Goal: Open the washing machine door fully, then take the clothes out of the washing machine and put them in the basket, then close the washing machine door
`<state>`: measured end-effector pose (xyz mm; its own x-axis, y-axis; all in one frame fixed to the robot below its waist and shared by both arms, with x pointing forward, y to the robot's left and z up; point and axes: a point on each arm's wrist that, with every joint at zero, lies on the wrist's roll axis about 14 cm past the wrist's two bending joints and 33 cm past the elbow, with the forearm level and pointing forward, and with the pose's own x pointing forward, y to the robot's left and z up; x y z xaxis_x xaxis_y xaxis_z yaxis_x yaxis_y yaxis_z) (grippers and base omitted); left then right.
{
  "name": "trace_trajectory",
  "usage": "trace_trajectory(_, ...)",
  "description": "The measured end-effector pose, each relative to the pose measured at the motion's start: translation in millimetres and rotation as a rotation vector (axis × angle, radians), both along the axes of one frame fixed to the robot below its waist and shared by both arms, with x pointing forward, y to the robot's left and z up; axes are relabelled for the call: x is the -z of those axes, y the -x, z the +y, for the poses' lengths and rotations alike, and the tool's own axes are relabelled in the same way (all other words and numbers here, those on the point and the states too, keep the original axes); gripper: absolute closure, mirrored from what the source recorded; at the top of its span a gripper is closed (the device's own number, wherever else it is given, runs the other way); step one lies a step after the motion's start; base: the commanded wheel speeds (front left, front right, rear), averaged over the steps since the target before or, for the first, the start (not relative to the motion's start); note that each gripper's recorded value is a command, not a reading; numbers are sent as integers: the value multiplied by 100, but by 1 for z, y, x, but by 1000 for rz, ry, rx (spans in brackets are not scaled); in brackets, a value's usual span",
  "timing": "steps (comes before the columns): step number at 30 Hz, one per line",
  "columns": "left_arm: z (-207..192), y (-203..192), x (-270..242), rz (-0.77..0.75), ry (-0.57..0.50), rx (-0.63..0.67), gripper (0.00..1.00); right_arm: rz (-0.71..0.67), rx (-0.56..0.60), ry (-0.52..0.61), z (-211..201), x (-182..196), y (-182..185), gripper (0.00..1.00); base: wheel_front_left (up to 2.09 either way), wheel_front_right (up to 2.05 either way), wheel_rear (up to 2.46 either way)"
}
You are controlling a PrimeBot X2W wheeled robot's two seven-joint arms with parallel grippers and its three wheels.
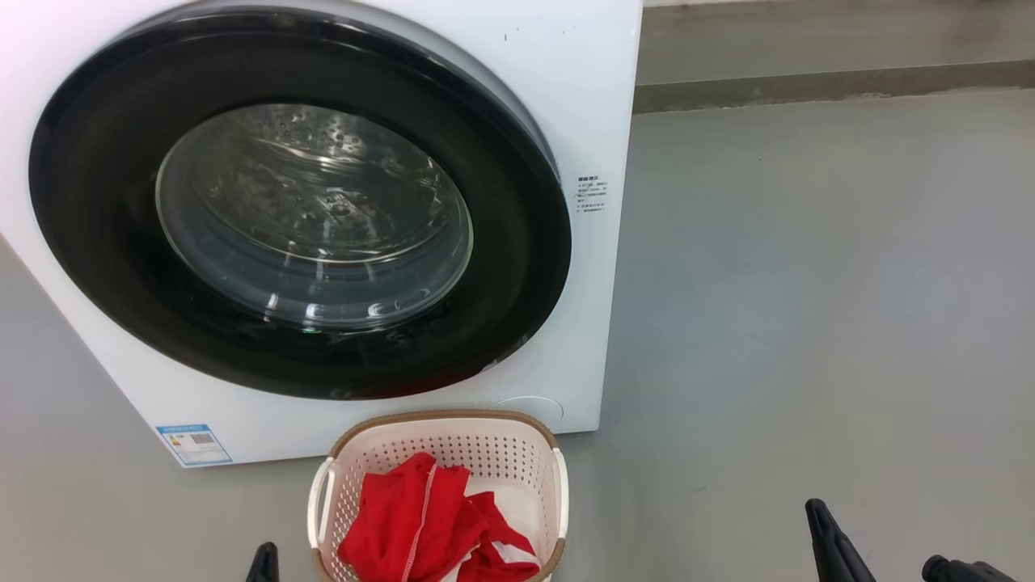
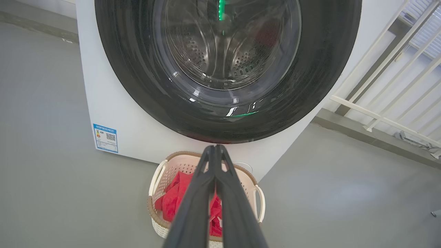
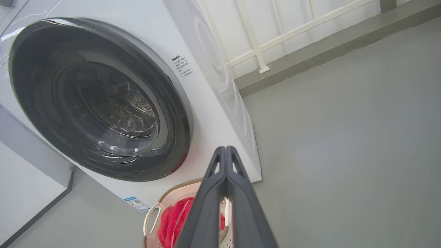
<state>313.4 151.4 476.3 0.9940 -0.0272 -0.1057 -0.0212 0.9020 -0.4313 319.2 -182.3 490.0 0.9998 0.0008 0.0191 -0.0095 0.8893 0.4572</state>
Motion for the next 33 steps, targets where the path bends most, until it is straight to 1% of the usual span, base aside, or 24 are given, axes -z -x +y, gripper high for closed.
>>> trace_trajectory(2,1,-1,2,8,17,-1,100,12,0,-12,-1,3,0,100,0,0,0)
trace_trajectory(3,2,-4,1,10,39,-6,100,20,6,-45,-2,4,0,100,0,0,0)
trace_trajectory(6,4,-6,2,17,70,-11,100,32,8,-68,-3,7,0,100,0,0,0)
trace_trajectory(10,6,-9,2,26,115,-17,100,24,12,-118,-4,3,-6,100,0,0,0)
trace_trajectory(33,13,-21,10,80,373,-50,100,62,38,-369,-10,10,-18,100,0,0,0)
